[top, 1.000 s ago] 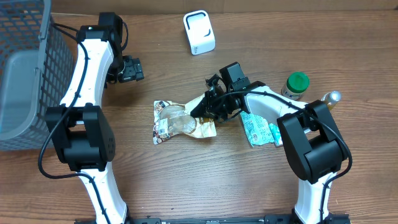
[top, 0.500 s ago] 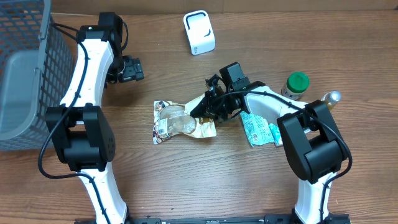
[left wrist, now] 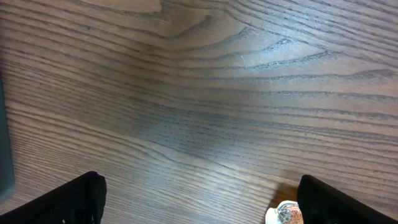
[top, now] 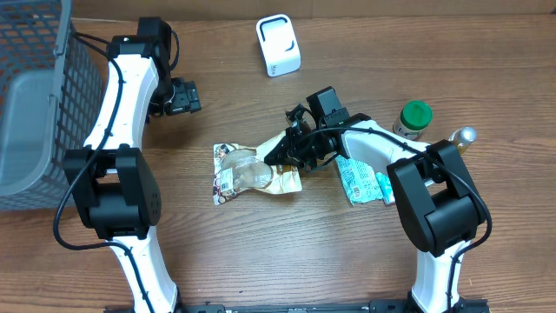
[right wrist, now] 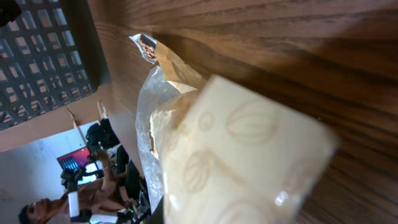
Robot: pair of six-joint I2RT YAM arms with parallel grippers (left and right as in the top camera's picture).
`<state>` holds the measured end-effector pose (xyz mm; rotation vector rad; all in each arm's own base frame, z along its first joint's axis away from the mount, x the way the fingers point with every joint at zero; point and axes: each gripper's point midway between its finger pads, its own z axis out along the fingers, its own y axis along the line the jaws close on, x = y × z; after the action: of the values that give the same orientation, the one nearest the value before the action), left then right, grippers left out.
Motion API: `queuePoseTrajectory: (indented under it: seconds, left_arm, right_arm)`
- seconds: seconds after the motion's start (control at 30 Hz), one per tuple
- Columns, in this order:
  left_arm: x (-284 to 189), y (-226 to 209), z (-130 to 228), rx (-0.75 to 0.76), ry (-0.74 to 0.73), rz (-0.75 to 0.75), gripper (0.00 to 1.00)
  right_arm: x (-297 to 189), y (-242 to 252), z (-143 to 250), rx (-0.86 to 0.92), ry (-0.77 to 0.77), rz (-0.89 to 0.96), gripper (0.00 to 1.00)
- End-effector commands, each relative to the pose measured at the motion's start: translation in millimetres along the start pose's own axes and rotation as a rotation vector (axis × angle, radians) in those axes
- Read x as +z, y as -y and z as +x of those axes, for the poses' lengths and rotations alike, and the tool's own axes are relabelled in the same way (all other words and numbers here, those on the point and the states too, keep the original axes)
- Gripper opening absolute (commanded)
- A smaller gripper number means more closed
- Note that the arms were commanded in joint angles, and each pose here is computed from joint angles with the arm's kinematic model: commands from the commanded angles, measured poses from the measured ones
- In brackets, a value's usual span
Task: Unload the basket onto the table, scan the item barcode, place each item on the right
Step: 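Lift the bread bag with the right gripper up to the white scanner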
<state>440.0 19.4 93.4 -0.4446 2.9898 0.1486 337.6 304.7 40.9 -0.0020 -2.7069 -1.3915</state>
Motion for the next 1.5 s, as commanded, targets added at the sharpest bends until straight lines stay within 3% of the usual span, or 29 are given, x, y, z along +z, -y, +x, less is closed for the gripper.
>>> queuePoseTrajectory:
  seconds: [0.0,0.53,0.73,1.0,1.47]
  left_arm:
    - [-9.8,-2.7,-2.9,-0.017,0.028,-0.005,1.00]
    - [-9.8,-2.7,-3.0,-0.017,0.028,-0.005,1.00]
    - [-9.8,-2.7,-3.0,-0.017,0.028,-0.005,1.00]
    - [-9.9,-2.4,-2.9,-0.016,0.028,-0.005,1.00]
    - [-9.9,-2.4,-2.8,-0.016,0.028,-0.005,1.00]
  right_arm:
    - [-9.0,-17.1,1.6,-0.040,0.004,-0.041,0.04]
    - [-105.1,-139.3,19.3,-0.478,0.237,-0.129,0.04]
    - [-141.8,-169.6,9.5,-0.548,0.354,-0.029,0.04]
    - [-233.1,-211.6,-24.1,-0.723,0.660,0.326,0.03]
    - [-257.7,-229.4,-84.4,-0.963,0.886,0.522,0.04]
